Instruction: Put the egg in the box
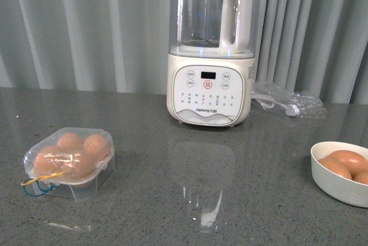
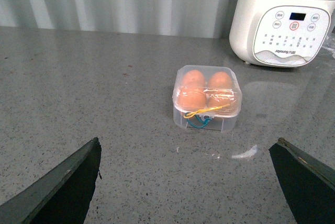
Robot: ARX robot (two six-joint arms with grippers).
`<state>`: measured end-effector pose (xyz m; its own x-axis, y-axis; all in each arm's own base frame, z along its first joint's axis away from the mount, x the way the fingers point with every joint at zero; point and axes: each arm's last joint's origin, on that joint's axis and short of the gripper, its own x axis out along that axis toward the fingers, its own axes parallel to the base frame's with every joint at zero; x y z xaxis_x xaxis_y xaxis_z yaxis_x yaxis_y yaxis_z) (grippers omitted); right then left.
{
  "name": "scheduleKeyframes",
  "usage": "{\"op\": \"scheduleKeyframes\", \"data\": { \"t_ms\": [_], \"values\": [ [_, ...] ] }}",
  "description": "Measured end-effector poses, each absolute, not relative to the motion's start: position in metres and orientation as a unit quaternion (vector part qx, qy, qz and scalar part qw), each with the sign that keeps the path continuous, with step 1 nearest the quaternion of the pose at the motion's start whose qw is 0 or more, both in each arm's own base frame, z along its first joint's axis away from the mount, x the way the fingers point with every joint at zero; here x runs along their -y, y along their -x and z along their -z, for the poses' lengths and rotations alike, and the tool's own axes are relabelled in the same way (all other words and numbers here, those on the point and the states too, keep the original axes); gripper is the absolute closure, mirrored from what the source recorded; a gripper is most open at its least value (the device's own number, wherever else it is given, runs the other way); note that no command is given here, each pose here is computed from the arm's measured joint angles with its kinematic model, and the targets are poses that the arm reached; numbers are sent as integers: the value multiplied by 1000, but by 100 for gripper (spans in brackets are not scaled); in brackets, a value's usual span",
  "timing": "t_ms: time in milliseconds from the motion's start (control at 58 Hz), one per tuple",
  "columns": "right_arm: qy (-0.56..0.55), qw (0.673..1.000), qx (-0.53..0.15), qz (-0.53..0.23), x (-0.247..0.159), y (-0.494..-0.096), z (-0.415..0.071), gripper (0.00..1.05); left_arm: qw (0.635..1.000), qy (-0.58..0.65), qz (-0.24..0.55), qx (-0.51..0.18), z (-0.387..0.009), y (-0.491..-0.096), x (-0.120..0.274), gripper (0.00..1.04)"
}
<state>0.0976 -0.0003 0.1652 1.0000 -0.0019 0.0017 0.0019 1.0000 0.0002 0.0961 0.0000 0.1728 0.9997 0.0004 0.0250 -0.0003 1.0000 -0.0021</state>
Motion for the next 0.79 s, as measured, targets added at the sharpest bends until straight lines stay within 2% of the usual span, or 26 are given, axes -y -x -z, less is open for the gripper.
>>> {"op": "scheduleKeyframes", "data": {
  "t_ms": [793],
  "values": [
    [0,1000,1,1,0,-98,-165,7,1000,1,0,12,-173,-96,0,7]
  ]
}}
